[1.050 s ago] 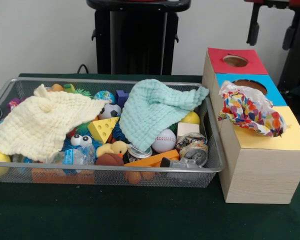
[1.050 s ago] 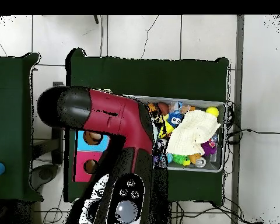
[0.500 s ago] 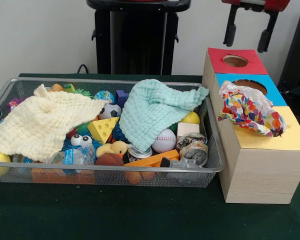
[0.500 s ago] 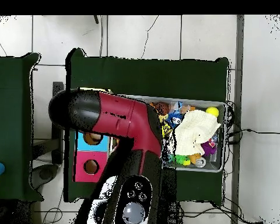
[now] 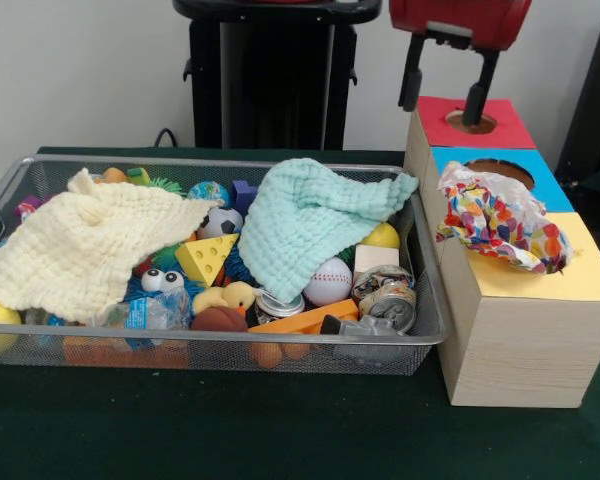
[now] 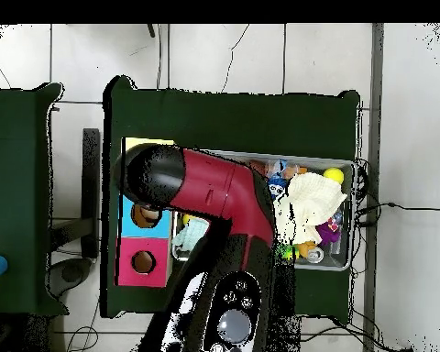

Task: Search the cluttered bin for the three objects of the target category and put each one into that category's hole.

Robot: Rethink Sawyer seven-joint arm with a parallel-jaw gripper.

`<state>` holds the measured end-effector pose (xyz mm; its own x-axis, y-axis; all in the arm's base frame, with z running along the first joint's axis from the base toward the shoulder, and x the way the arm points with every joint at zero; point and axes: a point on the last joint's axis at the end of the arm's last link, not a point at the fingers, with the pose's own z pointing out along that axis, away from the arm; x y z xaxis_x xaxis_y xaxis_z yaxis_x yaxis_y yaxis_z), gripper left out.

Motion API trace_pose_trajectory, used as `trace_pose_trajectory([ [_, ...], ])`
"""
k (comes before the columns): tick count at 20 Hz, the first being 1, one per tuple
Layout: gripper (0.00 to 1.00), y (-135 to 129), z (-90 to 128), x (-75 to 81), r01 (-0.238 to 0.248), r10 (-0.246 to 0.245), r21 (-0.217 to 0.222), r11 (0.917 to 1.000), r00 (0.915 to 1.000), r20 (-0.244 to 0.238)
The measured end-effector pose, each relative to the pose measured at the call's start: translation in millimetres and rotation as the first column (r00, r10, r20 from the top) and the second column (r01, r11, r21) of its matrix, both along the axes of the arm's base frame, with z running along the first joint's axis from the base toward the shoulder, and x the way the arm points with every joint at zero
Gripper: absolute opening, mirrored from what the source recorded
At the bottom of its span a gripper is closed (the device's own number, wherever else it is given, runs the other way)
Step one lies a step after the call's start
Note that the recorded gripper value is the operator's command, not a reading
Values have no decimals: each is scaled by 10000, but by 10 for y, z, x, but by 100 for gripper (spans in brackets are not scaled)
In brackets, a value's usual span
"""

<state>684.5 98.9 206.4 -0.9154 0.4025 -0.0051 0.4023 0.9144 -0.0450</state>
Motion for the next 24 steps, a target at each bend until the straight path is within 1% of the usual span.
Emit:
trace_pose_trajectory([
  [5, 100, -75, -135, -12, 73, -72, -132, 9999, 9999, 132],
  [6, 100, -82, -190, -17, 69, -65, -178, 9998, 9997, 217],
  [12, 100, -68, -297, -21, 38, -31, -215, 9998, 9995, 326],
  [14, 100, -30, -366, -42, 22, -17, -145, 9999, 9995, 305],
  [16, 100, -12, -387, -53, 25, -23, -94, 10000, 9996, 278],
  [20, 100, 85, -465, -93, 80, -83, 247, 9997, 9999, 117],
  [24, 100, 138, -519, -110, 121, -122, 486, 9987, 9999, 6],
])
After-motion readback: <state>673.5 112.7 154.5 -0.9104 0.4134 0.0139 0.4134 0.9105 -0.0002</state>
